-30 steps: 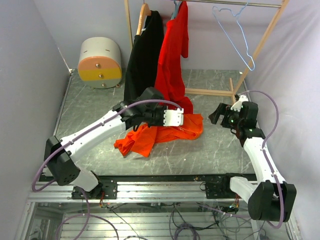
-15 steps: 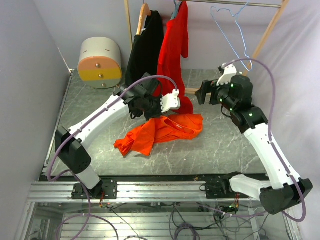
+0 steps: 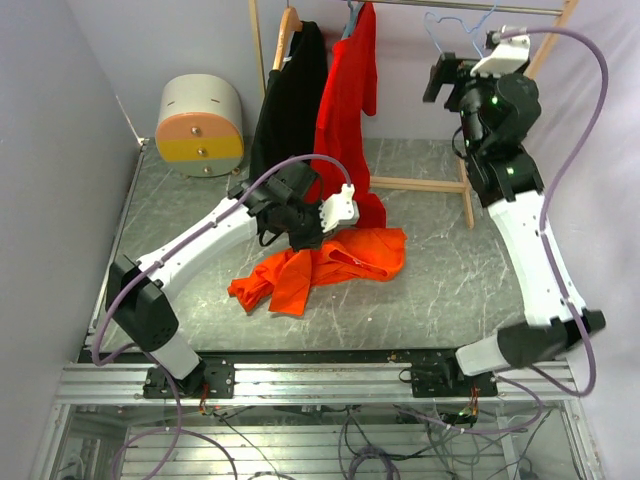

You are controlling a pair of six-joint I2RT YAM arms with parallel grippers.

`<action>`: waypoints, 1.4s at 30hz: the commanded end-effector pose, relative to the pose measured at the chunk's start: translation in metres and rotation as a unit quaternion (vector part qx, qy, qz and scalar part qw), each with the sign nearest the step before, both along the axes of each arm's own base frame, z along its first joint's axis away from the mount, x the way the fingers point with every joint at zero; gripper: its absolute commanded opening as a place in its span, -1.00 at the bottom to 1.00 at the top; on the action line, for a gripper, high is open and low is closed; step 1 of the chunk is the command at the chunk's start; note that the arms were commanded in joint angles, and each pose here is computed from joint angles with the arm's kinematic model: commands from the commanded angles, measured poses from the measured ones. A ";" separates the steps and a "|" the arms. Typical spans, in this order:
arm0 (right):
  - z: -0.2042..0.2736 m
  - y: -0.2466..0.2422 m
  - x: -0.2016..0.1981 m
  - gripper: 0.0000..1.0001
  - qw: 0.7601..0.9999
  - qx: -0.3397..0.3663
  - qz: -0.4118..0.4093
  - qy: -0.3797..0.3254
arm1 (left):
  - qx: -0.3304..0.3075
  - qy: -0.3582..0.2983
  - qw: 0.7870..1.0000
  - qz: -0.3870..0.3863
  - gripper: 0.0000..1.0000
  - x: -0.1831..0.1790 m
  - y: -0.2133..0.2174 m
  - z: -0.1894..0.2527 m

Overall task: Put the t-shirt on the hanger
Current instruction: Pick up the hanger from the clothesline.

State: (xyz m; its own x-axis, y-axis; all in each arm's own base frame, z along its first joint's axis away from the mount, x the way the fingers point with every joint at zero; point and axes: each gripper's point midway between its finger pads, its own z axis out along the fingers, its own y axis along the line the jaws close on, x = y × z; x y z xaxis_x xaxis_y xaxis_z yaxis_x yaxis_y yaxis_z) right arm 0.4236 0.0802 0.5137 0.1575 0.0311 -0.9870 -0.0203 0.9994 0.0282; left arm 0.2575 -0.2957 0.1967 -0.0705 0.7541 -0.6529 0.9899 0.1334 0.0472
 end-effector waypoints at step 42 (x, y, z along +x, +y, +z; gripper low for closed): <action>-0.057 -0.074 0.093 0.78 0.983 -0.029 0.118 0.136 | -0.039 0.058 0.996 -0.058 -0.86 -0.052 -0.008 -0.004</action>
State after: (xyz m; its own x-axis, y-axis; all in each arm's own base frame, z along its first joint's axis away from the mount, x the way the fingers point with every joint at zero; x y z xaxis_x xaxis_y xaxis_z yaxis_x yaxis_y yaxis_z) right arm 0.5151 -0.0039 0.4614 -0.1241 -0.0191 -0.9921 -0.1756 0.9845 0.0030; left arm 0.2161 -0.3041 0.1926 -0.0812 0.7108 -0.6987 0.9967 0.0591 -0.0557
